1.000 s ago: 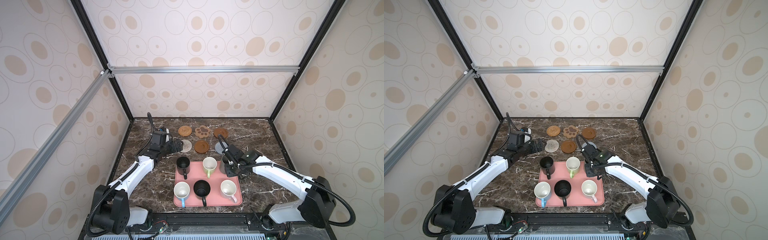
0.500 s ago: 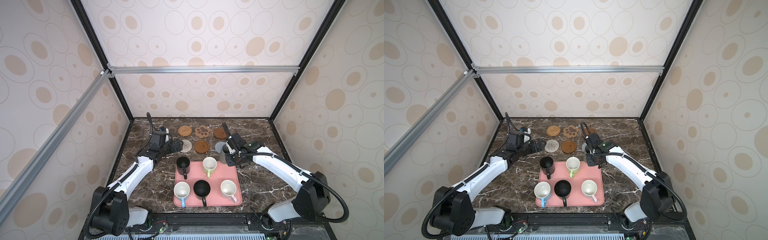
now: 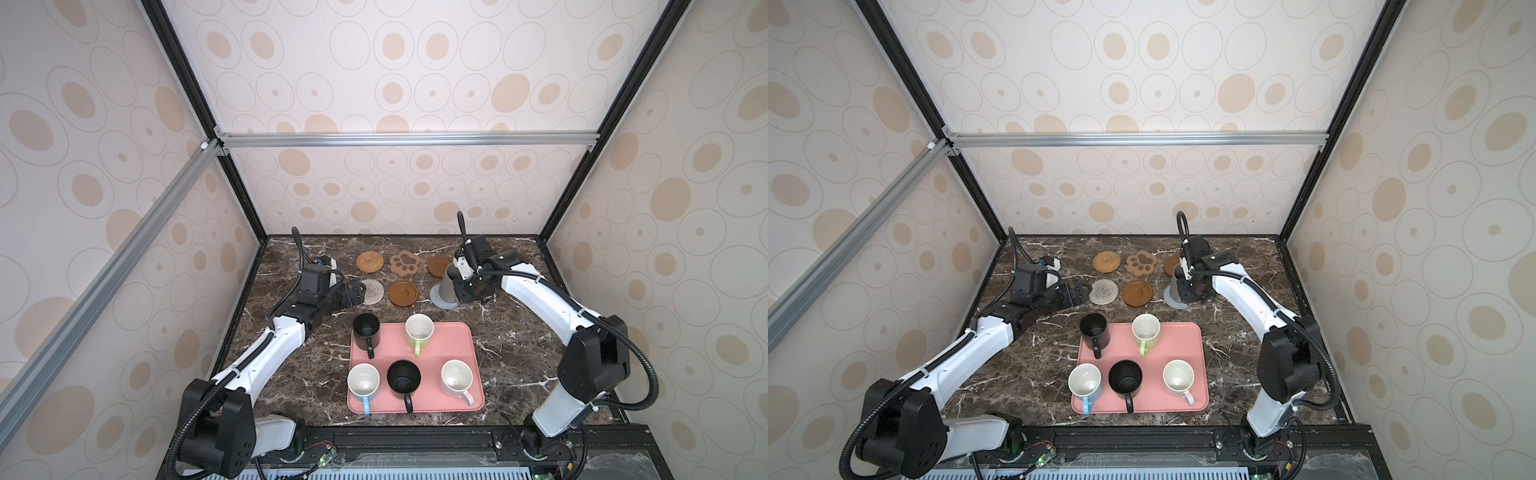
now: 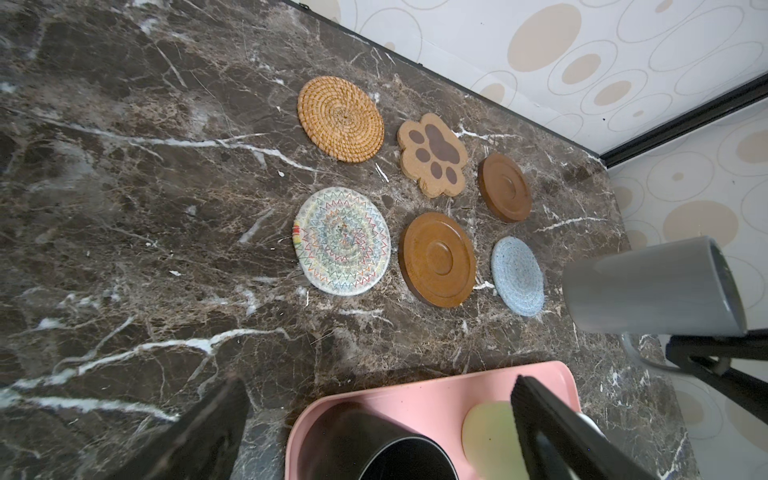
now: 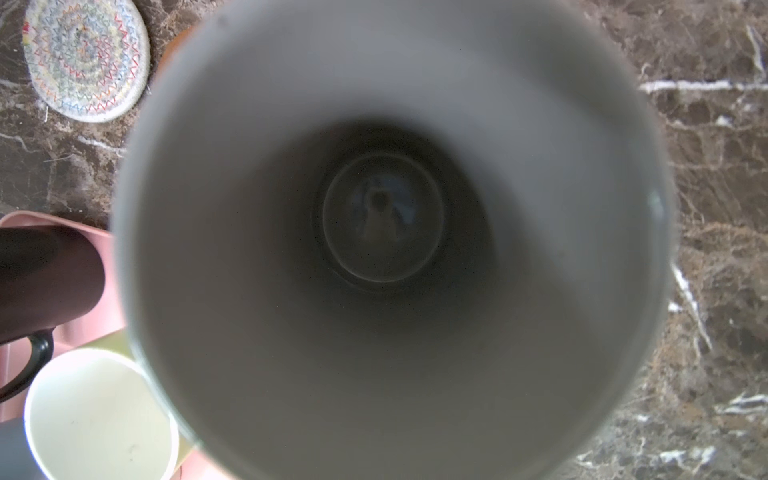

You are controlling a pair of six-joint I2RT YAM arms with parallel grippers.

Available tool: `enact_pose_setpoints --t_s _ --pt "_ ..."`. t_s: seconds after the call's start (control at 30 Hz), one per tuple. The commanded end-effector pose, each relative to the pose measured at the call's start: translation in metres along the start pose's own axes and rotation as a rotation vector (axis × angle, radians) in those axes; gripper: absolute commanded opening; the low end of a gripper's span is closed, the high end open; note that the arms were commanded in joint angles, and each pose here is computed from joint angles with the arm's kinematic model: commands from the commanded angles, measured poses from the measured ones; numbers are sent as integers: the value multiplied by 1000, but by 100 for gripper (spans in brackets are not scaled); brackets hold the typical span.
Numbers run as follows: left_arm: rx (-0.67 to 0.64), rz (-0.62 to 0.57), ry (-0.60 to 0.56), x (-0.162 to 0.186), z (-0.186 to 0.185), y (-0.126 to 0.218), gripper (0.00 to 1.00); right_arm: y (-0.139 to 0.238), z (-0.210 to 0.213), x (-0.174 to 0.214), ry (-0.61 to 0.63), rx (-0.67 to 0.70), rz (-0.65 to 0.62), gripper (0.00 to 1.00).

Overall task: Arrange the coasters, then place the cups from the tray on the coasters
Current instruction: 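Lift the grey mug with the right gripper toward the coasters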

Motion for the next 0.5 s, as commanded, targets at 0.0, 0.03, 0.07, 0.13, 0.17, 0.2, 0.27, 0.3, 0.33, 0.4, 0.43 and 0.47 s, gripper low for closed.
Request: enact_pose_setpoints --t_s 0.0,0.03,0.07,0.13,0.17,0.2,0.27,0.3,0.33,0.4,0.43,0.47 --pt "9 -27 -20 -4 -2 8 100 9 -5 -21 61 -17 -55 5" --pt "9 -25 -20 -3 -2 8 100 8 -7 -24 65 -19 -53 5" --pt "8 -25 -18 -3 -2 8 100 6 -8 -26 68 -22 -52 5" --pt "13 -23 -17 -3 -2 8 100 4 -10 -31 75 -25 -51 5" --pt "15 -21 -17 -3 -3 8 100 3 -11 -33 78 -29 -53 5" --pt "16 -18 -17 -3 -3 7 100 2 -12 -36 80 -32 -58 5" --pt "17 -21 -20 -4 -3 8 100 0 -14 -40 84 -38 -56 5" --pt "16 -19 -22 -3 -3 8 100 0 -16 -44 82 -40 -58 5" --pt "16 -21 -24 -4 -3 9 100 -2 -17 -46 82 -44 -51 5" --pt "16 -22 -25 -4 -3 10 100 -5 -19 -51 84 -46 -46 5" --pt "16 -20 -26 -3 -3 10 100 -6 -20 -54 91 -47 -45 5" --pt "15 -22 -26 -3 -3 11 100 -8 -20 -55 96 -48 -43 5"
Point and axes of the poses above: each gripper's point midway between its finger pads, its own y axis back along the fingers, its own z axis along the line the jaws close on, x = y × z, the point moved 8 cm from there along y, back along the fingers, and after that the axes turned 6 degrees about y, right-handed, at the moved point
